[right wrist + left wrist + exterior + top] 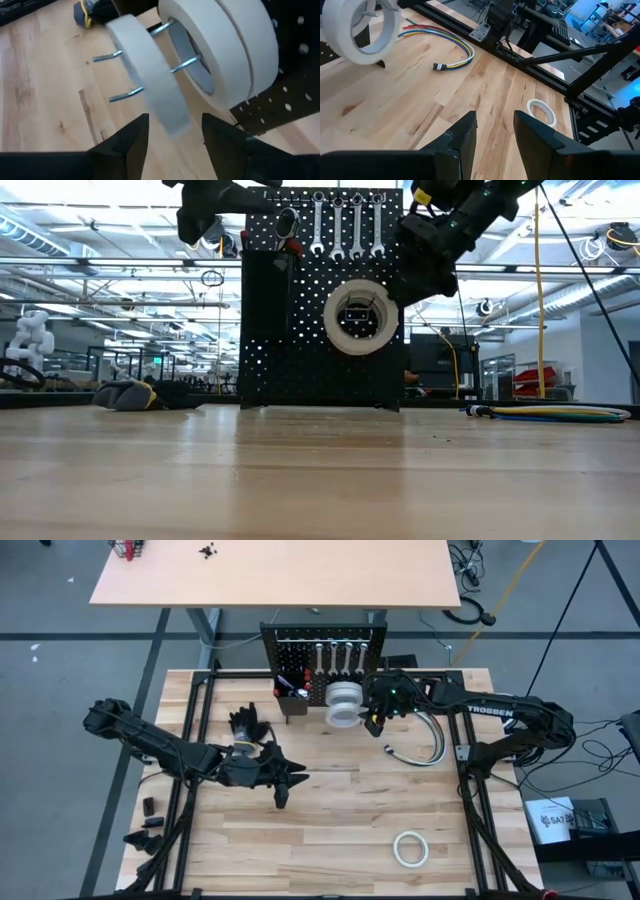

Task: Hang tools onto peg board
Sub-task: Hang the white tape on the peg board

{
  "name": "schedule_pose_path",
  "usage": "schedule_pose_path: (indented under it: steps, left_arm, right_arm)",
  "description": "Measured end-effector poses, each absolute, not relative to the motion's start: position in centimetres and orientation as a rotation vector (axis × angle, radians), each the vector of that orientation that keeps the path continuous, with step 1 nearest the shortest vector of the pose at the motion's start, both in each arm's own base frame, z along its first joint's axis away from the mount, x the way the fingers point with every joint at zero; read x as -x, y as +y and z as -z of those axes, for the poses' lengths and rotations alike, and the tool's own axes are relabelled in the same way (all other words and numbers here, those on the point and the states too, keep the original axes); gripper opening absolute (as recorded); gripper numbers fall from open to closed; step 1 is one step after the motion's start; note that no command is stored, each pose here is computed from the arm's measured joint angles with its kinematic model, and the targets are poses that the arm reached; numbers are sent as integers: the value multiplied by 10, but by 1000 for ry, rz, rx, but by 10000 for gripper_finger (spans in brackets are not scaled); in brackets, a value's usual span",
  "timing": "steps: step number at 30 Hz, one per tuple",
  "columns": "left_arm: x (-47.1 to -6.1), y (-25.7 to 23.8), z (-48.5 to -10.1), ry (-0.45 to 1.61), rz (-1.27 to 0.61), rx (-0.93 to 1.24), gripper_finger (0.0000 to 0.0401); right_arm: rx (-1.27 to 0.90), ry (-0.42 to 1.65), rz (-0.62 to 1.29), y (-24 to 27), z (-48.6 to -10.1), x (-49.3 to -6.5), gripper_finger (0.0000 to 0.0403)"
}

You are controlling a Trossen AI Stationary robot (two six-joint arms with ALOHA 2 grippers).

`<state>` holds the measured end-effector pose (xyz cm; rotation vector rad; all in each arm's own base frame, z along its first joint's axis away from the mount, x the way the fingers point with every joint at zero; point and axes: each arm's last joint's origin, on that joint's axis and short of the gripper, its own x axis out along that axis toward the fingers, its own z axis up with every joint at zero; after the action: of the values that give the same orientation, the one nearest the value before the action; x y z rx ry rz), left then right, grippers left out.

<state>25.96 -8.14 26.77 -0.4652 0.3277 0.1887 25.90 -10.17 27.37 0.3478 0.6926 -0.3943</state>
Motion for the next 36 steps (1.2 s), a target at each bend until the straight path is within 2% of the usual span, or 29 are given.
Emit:
schedule_pose_path:
  steps: [5, 9, 17, 19, 23, 36]
  left_arm:
    - [-260, -82, -268, 328, -189, 465, 132]
    - [-260, -82, -268, 328, -188, 465, 132]
    - [-259, -82, -267, 330, -188, 462, 132]
    - [-259, -81, -268, 327, -196, 454, 132]
    - [-260, -79, -268, 320, -216, 435, 132]
    - [-260, -79, -267, 328, -221, 425, 132]
  right_arm:
    - [-393, 709, 409, -100, -272, -258, 172]
    - [-306, 694, 451, -90, -278, -257, 154]
    - [-276, 506, 375, -58, -308, -256, 121]
    - [-276, 435, 338, -53, -311, -266, 96]
    - [-273, 434, 328, -50, -300, -282, 14]
    - [-308, 518, 397, -57, -279, -292, 1]
